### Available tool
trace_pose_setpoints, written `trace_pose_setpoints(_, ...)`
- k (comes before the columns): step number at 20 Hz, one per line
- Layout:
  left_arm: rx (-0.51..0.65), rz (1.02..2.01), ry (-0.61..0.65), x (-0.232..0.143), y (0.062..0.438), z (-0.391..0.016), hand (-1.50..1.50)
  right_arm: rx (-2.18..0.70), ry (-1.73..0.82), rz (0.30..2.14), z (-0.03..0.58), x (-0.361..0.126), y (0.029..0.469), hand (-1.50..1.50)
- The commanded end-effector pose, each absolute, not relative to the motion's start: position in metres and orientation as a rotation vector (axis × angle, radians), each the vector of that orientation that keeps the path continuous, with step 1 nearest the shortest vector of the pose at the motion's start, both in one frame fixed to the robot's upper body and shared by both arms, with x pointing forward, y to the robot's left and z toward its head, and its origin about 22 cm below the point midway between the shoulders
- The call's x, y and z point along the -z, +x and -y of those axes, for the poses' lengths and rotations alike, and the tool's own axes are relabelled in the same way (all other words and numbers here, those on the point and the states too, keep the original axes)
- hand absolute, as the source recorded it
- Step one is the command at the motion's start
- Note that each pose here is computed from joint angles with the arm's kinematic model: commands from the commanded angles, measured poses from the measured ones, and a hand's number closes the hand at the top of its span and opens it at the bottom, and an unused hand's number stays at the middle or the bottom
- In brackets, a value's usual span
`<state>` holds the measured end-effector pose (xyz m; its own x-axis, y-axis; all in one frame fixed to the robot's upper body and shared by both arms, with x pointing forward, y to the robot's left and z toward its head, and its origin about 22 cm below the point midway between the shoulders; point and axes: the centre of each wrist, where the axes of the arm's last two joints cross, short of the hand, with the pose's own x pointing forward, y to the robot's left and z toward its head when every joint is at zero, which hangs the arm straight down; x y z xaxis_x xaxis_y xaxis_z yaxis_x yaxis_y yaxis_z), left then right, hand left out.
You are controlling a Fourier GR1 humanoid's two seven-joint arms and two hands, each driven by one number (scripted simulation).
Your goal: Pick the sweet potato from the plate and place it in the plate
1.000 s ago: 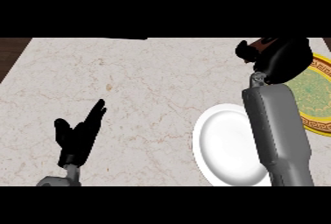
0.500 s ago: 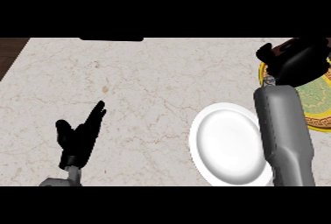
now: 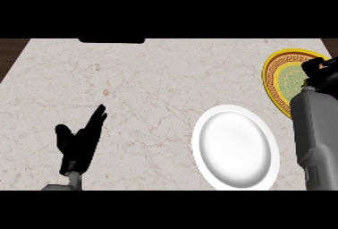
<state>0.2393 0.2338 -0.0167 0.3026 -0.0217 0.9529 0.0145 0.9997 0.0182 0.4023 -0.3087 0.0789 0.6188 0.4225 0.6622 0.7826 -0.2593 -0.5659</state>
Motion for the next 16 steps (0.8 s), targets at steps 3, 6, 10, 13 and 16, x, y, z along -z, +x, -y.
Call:
trace_pose_setpoints(3,0.016,1.201,-0.014,0.040,0.227,-0.233,0.00,0.623,-1.888,0.955,0.361,-0.057,0.388,1.50)
trace_pose_setpoints(6,0.028,1.212,-0.010,0.030,0.240,-0.244,0.00,0.661,-1.730,0.775,0.369,-0.053,0.389,1.50)
trace_pose_setpoints(10,0.032,1.214,-0.006,0.030,0.236,-0.235,0.00,0.503,-1.597,0.639,0.393,-0.053,0.388,-1.50)
trace_pose_setpoints(13,0.032,1.210,-0.005,0.035,0.234,-0.238,0.00,0.507,-1.521,0.740,0.404,-0.056,0.385,-1.50)
trace_pose_setpoints(16,0.041,1.213,-0.012,0.017,0.243,-0.248,0.00,0.537,-1.508,0.831,0.404,-0.040,0.378,-1.50)
